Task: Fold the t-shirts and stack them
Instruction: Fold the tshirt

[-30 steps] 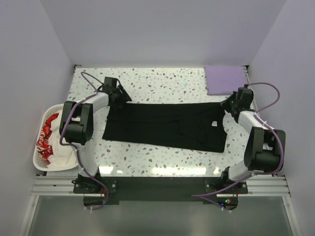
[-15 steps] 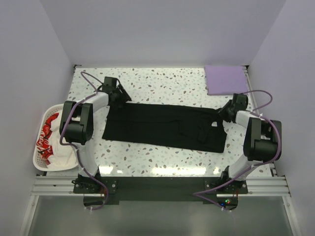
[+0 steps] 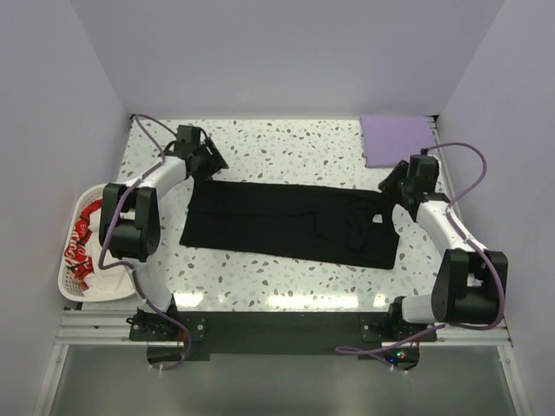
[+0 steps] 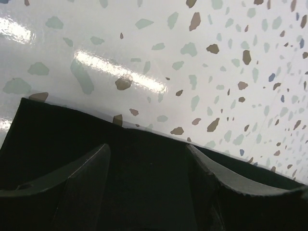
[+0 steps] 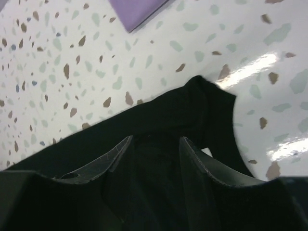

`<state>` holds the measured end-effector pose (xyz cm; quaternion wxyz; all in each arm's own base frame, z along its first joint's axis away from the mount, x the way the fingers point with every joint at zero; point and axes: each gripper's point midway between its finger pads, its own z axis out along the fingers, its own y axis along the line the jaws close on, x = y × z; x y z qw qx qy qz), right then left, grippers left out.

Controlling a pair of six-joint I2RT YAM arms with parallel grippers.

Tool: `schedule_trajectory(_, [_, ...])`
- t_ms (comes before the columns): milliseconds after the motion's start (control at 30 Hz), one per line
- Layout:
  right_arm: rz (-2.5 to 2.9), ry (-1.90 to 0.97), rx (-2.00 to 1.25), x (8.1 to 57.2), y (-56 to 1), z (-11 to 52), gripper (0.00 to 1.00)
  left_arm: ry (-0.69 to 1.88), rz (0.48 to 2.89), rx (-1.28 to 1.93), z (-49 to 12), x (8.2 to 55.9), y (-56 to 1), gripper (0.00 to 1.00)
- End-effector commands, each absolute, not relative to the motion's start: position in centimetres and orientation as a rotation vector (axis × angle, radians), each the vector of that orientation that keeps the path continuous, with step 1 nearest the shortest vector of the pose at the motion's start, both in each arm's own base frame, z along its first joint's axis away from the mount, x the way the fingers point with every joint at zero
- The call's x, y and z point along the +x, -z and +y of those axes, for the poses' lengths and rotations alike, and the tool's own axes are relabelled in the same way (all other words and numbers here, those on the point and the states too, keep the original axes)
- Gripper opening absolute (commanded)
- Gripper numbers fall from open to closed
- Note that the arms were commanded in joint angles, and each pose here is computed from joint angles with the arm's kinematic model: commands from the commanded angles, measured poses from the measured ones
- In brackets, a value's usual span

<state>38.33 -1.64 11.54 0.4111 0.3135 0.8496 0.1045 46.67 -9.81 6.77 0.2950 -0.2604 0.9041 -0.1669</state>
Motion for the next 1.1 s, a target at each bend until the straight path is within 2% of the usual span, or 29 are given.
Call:
schedule_trajectory(0, [2.231,-0.189,0.704,36.8,-9.5,0.4,0.47,0.477,2.330,-0.651,-9.9,47.0,-10.4,0.69])
schedule_trajectory(267, [2.340,-0.076,0.635,36.6,-5.8,1.6,0.47,0.497,2.347,-0.652,-10.4,45.7,-9.6,0.68])
schedule_trajectory(567, [2.393,-0.037,0.582,37.4,-4.4,2.8,0.45,0.494,2.355,-0.646,-10.4,45.6,-9.2,0.68])
schedule_trajectory(667, [2.406,-0.035,0.581,37.3,-4.1,2.8,0.33,0.492,2.363,-0.647,-10.4,45.6,-8.9,0.68])
schedule_trajectory(700, [2.406,-0.039,0.576,37.2,-4.3,2.9,0.23,0.489,2.365,-0.648,-10.4,45.6,-8.8,0.68])
schedule_trajectory(800, [2.409,-0.044,0.563,37.0,-4.9,3.0,0.07,0.486,2.368,-0.650,-10.3,45.6,-8.7,0.68])
schedule_trajectory(900, [2.412,-0.060,0.530,36.9,-6.1,3.3,0.00,0.485,2.373,-0.649,-10.3,45.6,-8.5,0.68])
schedule_trajectory(1067, [2.406,-0.085,0.491,36.3,-8.1,3.6,0.00,0.483,2.380,-0.653,-10.3,45.5,-8.2,0.68])
